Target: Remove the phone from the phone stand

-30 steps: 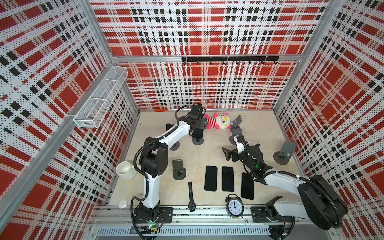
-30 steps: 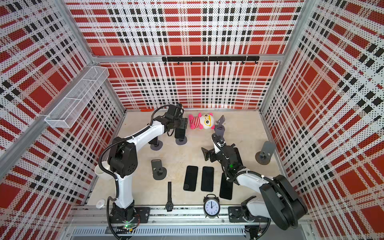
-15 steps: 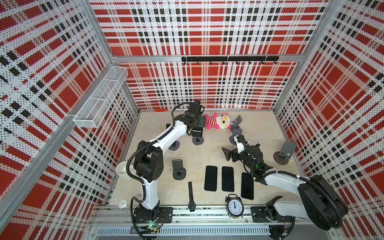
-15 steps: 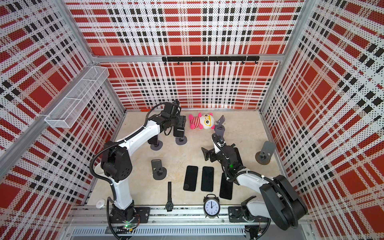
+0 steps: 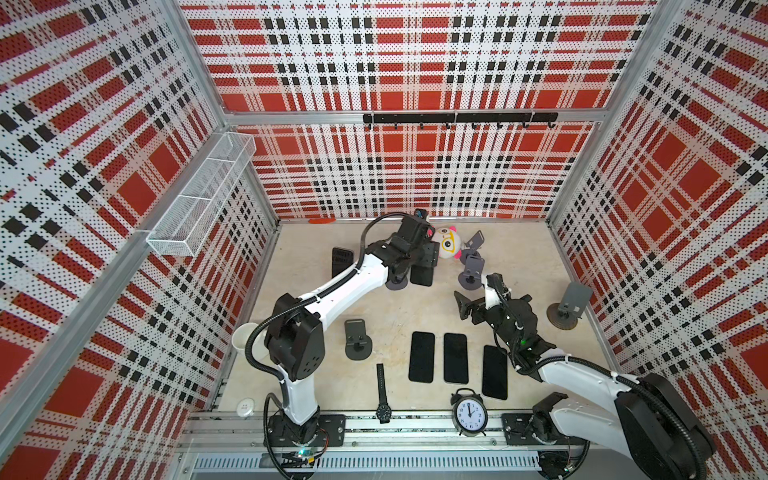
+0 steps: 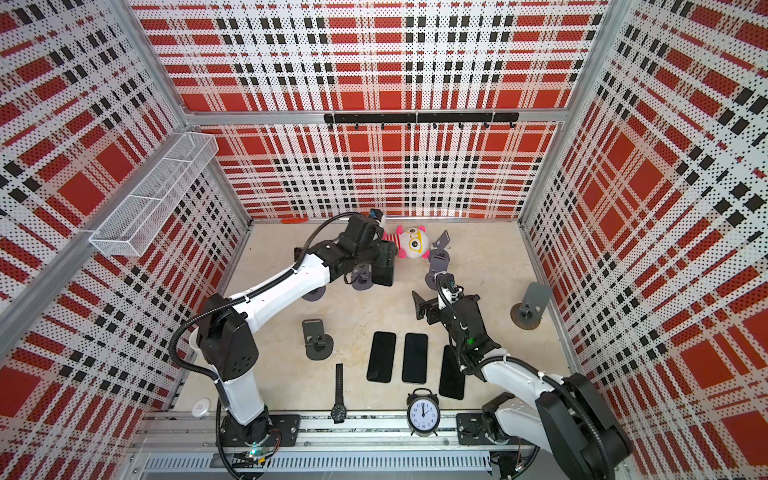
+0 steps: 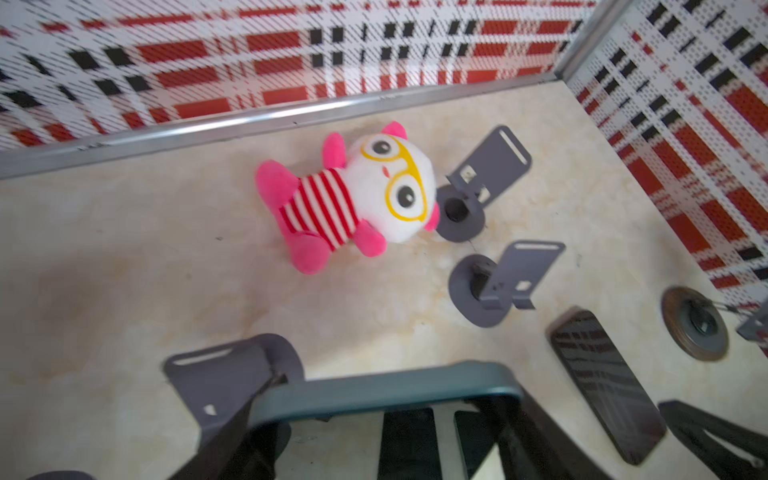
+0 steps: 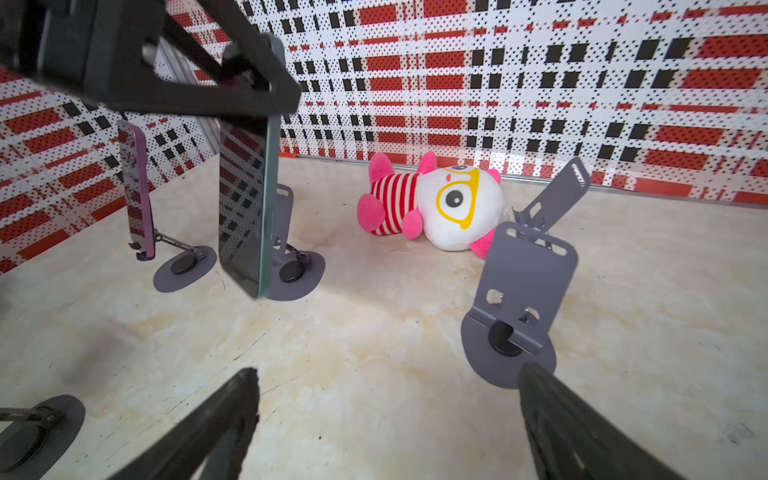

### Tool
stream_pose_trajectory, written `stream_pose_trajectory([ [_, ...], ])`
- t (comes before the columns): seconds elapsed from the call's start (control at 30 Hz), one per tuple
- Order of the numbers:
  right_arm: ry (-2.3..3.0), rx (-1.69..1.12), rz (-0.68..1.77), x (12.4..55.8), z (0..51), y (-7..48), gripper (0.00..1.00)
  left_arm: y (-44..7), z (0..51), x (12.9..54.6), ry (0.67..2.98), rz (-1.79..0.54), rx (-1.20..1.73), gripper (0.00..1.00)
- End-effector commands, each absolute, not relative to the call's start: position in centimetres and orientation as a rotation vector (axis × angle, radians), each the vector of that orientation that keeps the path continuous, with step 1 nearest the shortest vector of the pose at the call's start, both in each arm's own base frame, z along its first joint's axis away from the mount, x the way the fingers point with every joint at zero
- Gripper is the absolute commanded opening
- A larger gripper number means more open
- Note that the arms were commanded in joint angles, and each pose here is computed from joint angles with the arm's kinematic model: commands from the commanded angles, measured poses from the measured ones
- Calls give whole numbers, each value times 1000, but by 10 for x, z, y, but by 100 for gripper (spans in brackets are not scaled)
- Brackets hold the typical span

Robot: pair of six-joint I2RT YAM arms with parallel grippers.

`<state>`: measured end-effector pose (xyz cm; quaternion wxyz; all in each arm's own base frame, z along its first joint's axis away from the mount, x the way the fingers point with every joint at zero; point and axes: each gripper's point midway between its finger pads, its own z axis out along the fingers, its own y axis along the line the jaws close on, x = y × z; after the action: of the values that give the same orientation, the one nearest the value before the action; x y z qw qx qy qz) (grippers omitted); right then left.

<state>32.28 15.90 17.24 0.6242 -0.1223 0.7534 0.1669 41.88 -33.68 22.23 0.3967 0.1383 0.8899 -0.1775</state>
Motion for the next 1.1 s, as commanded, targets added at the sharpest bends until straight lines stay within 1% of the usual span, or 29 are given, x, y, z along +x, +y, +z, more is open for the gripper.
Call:
stream_pose_trajectory([
  [0.0, 1662, -214, 338, 322, 187, 146, 100, -378, 211, 406, 2252, -581, 396, 62],
  [0.17, 1597, -158, 320, 315, 197, 133, 100, -403, 176, 385, 2329, -664, 389, 60],
  [0.3, 1583, -149, 316, 312, 201, 130, 100, -409, 150, 372, 2381, -710, 357, 59],
  [0.47, 1585, -149, 315, 312, 200, 130, 100, -407, 122, 370, 2438, -741, 210, 57],
  [0.7, 1588, -130, 300, 313, 200, 127, 100, -406, 116, 376, 2405, -859, 43, 53],
  [0.77, 1586, -129, 298, 313, 201, 126, 100, -406, 114, 380, 2404, -851, 25, 54],
  [0.9, 1588, -123, 292, 313, 200, 125, 100, -397, 97, 386, 2441, -737, -23, 54],
  [1.07, 1585, -108, 282, 313, 200, 122, 100, -399, 79, 390, 2483, -691, -24, 54],
])
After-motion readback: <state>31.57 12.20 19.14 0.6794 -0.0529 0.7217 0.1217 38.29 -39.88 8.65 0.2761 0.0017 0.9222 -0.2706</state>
